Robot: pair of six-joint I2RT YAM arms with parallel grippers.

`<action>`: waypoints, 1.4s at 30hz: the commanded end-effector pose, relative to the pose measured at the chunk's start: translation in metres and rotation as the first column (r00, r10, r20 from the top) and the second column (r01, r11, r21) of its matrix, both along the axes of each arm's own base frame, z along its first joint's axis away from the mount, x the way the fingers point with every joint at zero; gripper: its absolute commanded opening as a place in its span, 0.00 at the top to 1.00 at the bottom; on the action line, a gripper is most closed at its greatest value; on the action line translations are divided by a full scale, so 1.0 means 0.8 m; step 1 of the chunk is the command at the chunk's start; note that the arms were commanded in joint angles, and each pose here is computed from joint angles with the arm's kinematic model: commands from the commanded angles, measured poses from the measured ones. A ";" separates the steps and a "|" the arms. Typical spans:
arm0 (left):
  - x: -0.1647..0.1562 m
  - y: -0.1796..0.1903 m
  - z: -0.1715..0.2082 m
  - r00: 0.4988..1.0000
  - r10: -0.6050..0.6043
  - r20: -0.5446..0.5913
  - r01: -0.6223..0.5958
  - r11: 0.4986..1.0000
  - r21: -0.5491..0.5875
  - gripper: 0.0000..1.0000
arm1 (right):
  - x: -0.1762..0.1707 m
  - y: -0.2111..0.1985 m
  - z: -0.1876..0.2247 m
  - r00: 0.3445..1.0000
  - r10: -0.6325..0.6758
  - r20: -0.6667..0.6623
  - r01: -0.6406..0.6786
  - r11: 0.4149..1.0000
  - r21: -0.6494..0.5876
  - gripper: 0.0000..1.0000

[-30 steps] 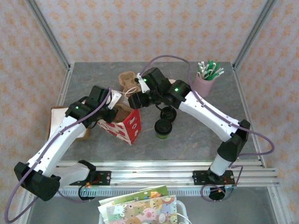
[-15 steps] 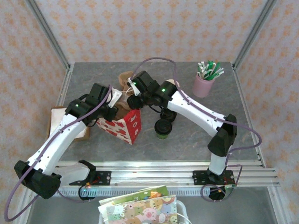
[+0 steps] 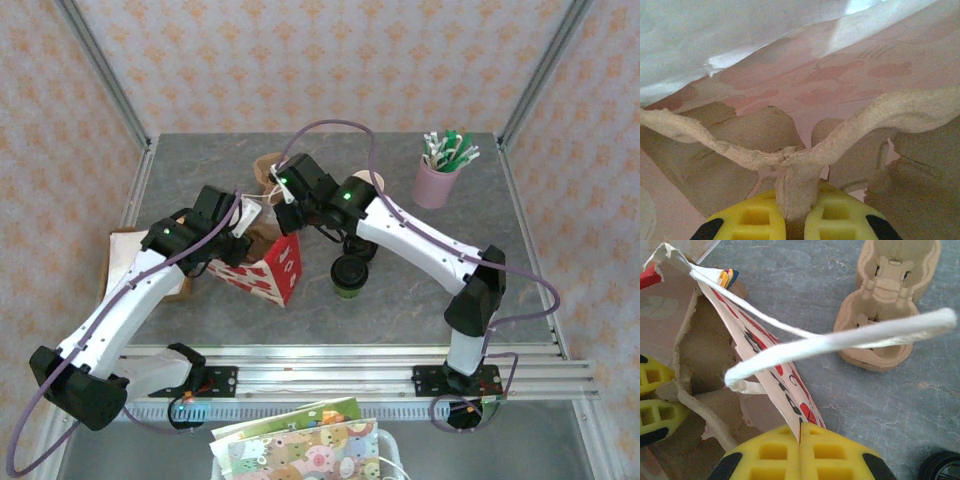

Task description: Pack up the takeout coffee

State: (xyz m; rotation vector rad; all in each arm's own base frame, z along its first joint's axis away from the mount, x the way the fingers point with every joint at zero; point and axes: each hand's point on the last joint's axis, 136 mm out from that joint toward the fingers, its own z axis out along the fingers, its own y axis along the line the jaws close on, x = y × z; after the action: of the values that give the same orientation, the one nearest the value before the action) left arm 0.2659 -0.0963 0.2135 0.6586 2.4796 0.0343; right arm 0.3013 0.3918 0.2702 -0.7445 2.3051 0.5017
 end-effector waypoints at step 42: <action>0.032 -0.015 -0.080 0.961 0.165 -0.221 -0.158 0.986 0.049 1.00 | -0.008 0.011 0.082 0.993 -0.095 0.065 0.077 0.968 0.237 1.00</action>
State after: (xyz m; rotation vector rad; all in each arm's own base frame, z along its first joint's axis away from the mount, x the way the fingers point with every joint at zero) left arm 0.2868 -0.1099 0.1558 0.5824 2.7117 0.0673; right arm 0.3031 0.3974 0.2919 -0.5832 2.2467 0.5567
